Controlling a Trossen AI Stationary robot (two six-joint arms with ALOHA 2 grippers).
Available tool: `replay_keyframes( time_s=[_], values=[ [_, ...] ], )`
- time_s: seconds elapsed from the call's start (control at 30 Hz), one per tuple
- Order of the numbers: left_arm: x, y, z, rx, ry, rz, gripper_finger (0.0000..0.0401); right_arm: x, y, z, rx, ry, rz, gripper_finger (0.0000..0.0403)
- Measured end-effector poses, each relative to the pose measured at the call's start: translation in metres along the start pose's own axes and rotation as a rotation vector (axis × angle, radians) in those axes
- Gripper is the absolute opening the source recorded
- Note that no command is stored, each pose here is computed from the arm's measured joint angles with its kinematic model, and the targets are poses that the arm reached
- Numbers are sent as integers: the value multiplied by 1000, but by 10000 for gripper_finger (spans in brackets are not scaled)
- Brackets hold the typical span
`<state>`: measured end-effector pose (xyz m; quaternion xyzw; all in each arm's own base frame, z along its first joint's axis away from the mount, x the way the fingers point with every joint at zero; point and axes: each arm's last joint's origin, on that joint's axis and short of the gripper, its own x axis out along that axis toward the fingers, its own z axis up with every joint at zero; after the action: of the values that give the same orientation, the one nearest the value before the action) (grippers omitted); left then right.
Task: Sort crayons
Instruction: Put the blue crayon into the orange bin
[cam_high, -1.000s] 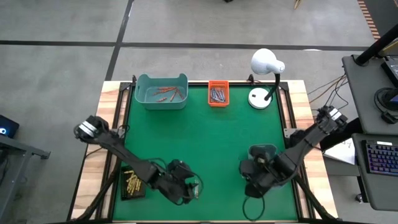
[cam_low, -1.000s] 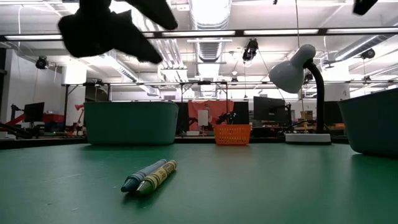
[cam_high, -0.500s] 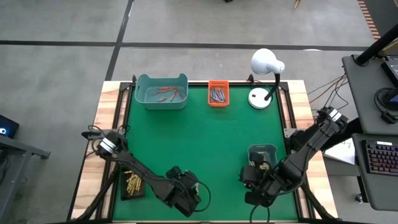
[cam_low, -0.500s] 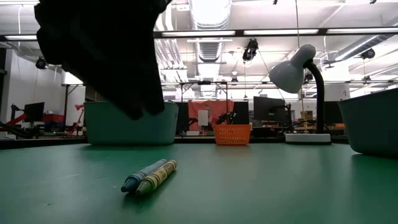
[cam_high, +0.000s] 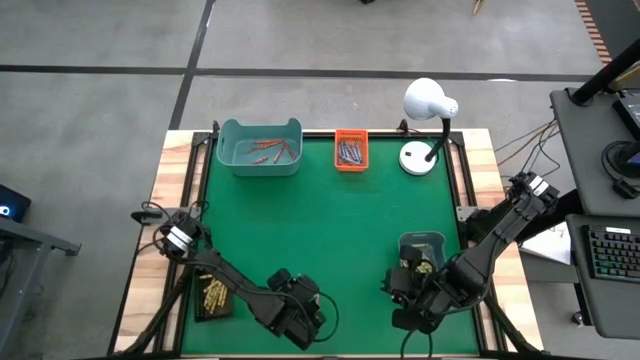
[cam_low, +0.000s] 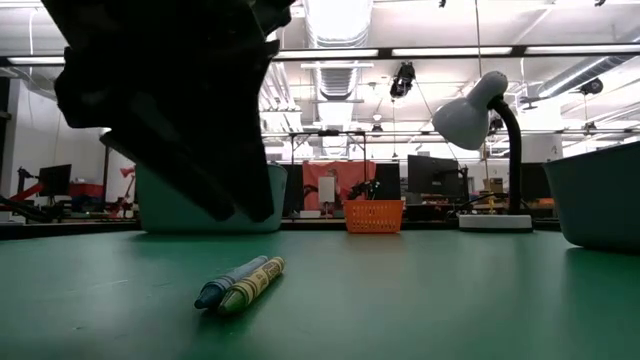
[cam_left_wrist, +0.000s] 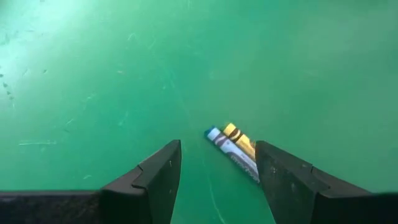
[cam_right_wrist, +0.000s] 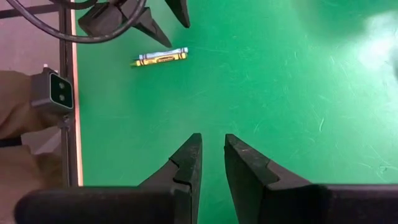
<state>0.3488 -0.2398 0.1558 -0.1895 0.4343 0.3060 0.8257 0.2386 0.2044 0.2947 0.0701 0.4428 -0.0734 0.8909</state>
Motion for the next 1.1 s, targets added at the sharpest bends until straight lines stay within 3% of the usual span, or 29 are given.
replay_keyframes(
  time_s=[0.73, 1.1],
  values=[
    [13, 4, -9, -84, -37, -27, 189, 0, 1, 1, -21, -9, 9, 59],
    [16, 8, -12, -65, -32, -4, 189, 0, 1, 1, -21, -25, -5, 59]
  ],
)
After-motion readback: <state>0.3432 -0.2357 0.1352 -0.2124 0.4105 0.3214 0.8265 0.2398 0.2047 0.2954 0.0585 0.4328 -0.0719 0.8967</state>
